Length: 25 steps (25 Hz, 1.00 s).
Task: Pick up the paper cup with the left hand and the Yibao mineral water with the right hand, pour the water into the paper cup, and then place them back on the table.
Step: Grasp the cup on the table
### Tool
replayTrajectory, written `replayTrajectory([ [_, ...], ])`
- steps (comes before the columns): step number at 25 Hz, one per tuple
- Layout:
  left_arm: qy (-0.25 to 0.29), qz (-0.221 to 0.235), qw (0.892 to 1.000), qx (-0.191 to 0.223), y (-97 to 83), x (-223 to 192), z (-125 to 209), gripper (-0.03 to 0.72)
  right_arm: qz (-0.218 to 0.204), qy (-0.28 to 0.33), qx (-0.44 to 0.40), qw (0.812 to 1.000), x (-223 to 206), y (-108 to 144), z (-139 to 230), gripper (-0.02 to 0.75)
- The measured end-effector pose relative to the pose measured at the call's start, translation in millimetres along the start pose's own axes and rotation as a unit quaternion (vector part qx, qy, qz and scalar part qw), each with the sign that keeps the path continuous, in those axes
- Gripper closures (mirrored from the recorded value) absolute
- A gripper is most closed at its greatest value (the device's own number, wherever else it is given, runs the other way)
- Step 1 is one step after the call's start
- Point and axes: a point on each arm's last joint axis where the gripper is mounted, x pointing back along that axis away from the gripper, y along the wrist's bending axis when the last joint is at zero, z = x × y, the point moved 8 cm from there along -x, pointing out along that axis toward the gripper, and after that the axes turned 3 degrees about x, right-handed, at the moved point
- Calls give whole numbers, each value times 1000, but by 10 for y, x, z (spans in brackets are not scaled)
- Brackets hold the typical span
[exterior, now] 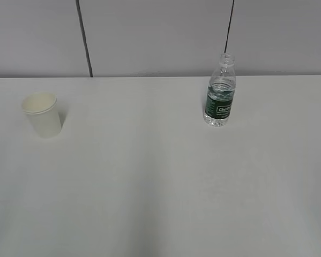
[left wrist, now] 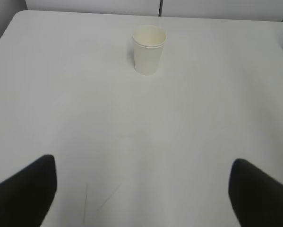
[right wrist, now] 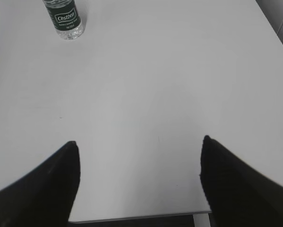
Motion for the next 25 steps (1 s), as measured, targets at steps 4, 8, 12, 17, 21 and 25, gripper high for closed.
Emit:
replayTrajectory([
  [4,0,1,1000,0,-2,0,0,24,0,0,0,1000,0,0,0,152],
  [8,0,1,1000,1,-4,0,0,24,0,0,0,1000,0,0,0,152],
  [12,0,2,1000,1,-5,0,0,72,0,0,0,1000,0,0,0,152],
  [17,-1,9,1000,5,-32,0,-2,121,0,0,0,1000,0,0,0,152],
  [21,9,13,1000,8,-50,-29,-71,127,0,0,0,1000,0,0,0,152],
  [25,-6,12,1000,4,-55,-163,-381,130,0,0,0,1000,0,0,0,152],
])
